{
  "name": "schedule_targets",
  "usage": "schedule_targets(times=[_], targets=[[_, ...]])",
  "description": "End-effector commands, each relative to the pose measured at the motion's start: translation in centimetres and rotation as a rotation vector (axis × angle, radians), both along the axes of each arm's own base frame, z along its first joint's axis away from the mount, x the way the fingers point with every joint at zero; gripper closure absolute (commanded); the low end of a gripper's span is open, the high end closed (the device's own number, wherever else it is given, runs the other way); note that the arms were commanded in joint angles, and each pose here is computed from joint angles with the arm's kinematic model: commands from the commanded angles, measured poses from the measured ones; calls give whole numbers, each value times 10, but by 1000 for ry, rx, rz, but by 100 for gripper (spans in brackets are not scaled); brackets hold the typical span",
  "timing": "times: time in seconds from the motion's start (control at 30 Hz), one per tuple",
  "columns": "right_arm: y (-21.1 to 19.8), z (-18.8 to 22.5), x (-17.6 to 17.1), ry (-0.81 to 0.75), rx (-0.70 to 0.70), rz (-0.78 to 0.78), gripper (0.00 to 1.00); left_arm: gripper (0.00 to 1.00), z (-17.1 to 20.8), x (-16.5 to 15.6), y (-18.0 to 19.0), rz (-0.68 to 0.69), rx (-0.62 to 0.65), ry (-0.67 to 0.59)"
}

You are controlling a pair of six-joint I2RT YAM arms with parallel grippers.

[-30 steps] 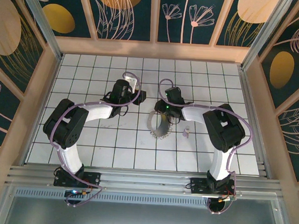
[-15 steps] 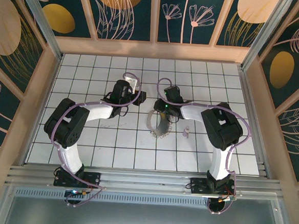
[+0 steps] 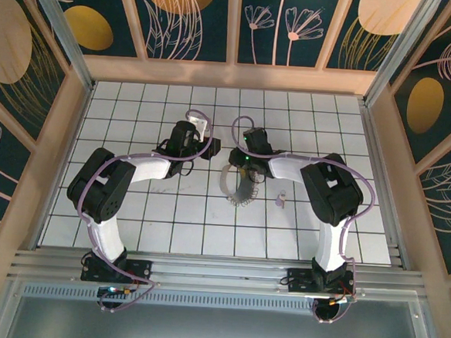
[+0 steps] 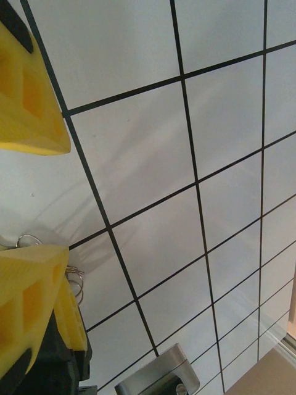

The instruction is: Put the keys on the keyring

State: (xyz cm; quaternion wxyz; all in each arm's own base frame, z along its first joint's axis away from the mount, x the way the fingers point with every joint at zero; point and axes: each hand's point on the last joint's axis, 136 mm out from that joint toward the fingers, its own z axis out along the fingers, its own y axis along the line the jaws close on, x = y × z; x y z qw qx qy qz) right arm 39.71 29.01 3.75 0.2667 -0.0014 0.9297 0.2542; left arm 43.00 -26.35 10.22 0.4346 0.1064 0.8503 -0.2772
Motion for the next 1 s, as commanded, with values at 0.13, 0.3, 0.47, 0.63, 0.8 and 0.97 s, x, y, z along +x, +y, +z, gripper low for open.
schedule_targets(times=[0.13, 0.3, 0.47, 0.63, 0.8, 0.97], targets=[[1, 21, 5, -94, -66, 25, 71, 57, 15, 9, -1, 16, -41, -34], [5, 26, 5, -137, -86, 60, 71, 57, 23, 16, 10, 57, -34, -54], [10, 45, 1, -201, -92, 78, 70, 56, 30, 21, 23, 85, -23, -67], [13, 41, 1, -190, -105, 103, 70, 56, 47, 30, 26, 95, -30, -99], [14, 29, 1, -166, -114, 118, 70, 56, 51, 30, 29, 99, -26, -106], [15, 18, 4, -147, -112, 124, 70, 56, 54, 30, 30, 99, -26, -111]])
